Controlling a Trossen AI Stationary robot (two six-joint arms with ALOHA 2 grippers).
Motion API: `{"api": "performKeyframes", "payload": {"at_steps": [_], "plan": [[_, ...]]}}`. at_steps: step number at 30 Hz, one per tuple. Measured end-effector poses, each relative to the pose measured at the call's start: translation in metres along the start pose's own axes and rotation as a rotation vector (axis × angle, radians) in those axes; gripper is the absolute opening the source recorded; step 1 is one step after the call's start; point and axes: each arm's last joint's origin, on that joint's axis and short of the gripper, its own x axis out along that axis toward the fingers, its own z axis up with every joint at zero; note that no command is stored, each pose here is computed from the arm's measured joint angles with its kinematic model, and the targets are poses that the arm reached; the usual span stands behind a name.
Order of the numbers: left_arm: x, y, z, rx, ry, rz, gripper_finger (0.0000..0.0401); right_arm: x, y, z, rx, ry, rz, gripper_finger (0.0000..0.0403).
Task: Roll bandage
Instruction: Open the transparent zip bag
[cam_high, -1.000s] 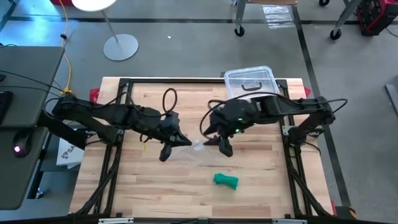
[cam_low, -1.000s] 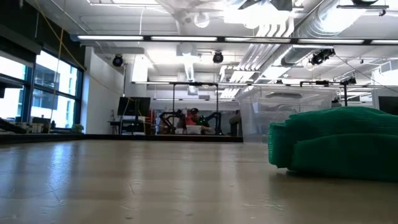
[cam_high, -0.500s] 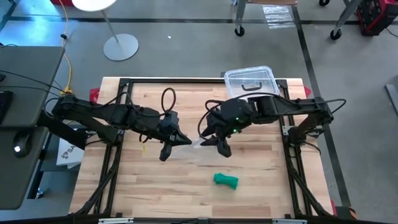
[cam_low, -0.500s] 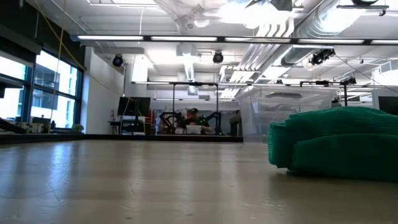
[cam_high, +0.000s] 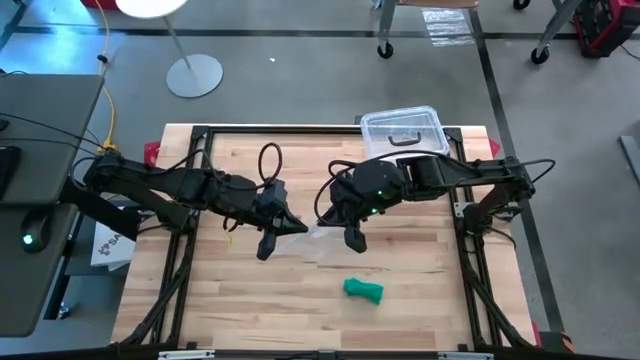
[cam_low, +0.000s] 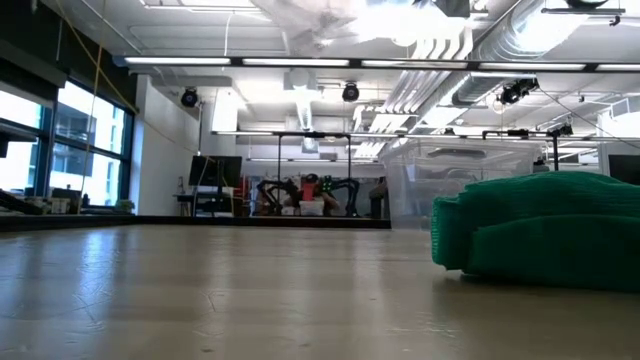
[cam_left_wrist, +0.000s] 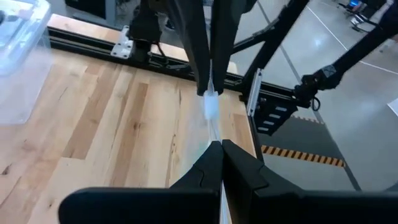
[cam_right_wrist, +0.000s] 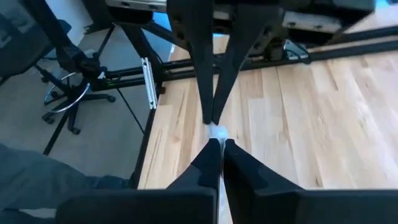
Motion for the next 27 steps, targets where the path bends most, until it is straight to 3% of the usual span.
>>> {"api": "performKeyframes", "payload": {"at_steps": [4, 7, 10, 14, 20, 27], "plan": [[-0.001, 0.001, 0.002, 0.001, -0.019, 0.02, 0.003, -0.004, 0.003, -0.001, 0.006, 0.0, -0.035, 0.0001], [-0.002, 0.002, 0.011, -0.006, -0.107, 0.016, 0.007, -0.013, 0.011, -0.002, -0.009, -0.029, -0.074, 0.0001], [-0.002, -0.007, 0.021, 0.053, -0.244, -0.01, 0.0112, -0.021, 0.019, -0.005, -0.018, -0.032, -0.133, 0.0001], [0.005, -0.027, 0.019, 0.168, -0.34, 0.104, 0.0148, -0.031, 0.031, -0.011, -0.033, -0.034, -0.188, 0.0], [0.029, -0.044, 0.009, 0.271, -0.401, 0.258, 0.0157, -0.036, 0.04, -0.007, -0.038, -0.095, -0.155, 0.0], [0.035, -0.045, 0.006, 0.275, -0.384, 0.264, 0.0153, -0.036, 0.04, -0.006, -0.031, -0.1, -0.15, 0.0]]}}
